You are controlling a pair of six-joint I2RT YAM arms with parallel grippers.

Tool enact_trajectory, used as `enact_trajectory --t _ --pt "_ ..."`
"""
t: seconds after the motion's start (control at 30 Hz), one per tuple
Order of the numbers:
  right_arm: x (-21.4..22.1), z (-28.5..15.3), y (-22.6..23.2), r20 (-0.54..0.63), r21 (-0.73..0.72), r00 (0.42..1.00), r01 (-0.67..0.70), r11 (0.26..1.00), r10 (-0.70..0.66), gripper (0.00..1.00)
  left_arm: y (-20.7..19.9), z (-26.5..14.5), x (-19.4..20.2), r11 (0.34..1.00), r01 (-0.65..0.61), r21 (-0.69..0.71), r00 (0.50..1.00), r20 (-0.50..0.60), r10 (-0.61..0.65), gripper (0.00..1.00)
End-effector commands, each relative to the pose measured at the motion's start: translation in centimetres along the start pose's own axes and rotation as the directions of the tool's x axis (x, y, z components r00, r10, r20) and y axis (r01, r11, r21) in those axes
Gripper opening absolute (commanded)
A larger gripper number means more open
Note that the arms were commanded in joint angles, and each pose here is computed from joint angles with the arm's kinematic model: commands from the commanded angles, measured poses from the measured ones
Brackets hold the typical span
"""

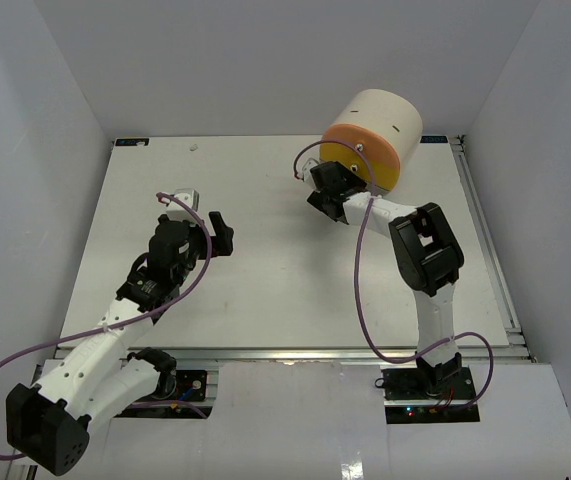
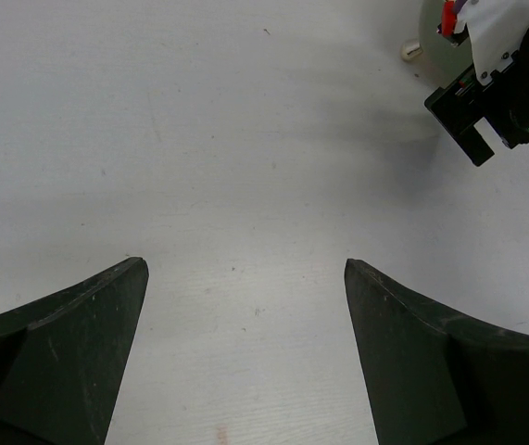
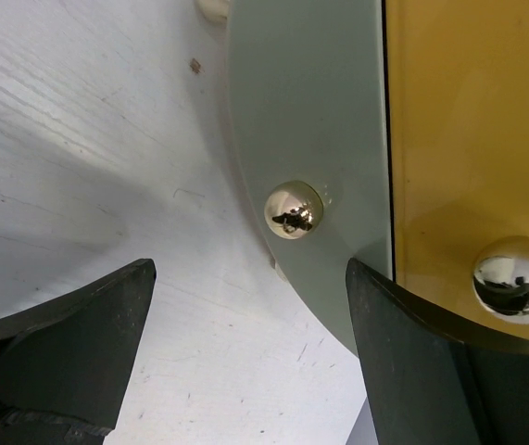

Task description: Organize the makeup

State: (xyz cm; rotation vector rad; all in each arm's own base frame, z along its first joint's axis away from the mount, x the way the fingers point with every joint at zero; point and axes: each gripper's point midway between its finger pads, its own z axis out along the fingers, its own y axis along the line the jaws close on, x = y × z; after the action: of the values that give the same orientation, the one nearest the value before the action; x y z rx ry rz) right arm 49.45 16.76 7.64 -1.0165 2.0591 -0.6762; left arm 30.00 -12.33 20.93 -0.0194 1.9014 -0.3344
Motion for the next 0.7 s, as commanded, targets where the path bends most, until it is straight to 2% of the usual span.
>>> enact_trajectory --t 0.0,0.17,0.3,0.37,0.47,0.6,0.67 --pt "-1.4 -1.4 -4.2 0.062 0.11 0.997 -0.058 0.992 0.051 0.9 -0.6 -0.1 -1.8 1.0 0.0 0.014 0.999 0.04 0.0 0.98" --pt "-1.1 -1.4 -4.7 0.066 0.151 0.997 -0.056 0.987 0.046 0.9 -0.5 0.0 -1.7 1.0 -0.004 0.011 0.999 0.037 0.004 0.98" --pt "-1.2 -2.4 -4.7 0.098 0.12 0.993 -0.074 0.99 0.062 0.9 -0.5 0.0 -1.6 1.0 -0.004 0.01 0.999 0.035 0.004 0.98" --pt "-1.7 -3.1 -3.6 0.143 0.03 0.988 -0.071 0.997 0.066 0.9 -0.5 0.0 -1.5 1.0 -0.005 0.009 0.999 0.033 0.005 0.98" --pt "-2.3 -7.1 -0.9 0.222 -0.222 0.972 -0.026 0.975 0.076 0.9 -0.8 0.0 -1.4 1.0 -0.012 0.027 1.0 0.025 0.011 0.98" --pt "-3.0 -15.0 2.1 0.388 -0.521 0.892 0.007 0.854 0.23 0.9 -2.4 -0.3 -1.4 0.992 -0.034 0.122 0.999 0.025 0.031 0.98" --pt "-2.3 -17.8 2.3 0.389 -0.587 0.861 -0.042 0.809 0.327 0.9 -3.7 -0.7 -1.3 0.978 -0.047 0.201 0.999 0.024 0.042 0.98"
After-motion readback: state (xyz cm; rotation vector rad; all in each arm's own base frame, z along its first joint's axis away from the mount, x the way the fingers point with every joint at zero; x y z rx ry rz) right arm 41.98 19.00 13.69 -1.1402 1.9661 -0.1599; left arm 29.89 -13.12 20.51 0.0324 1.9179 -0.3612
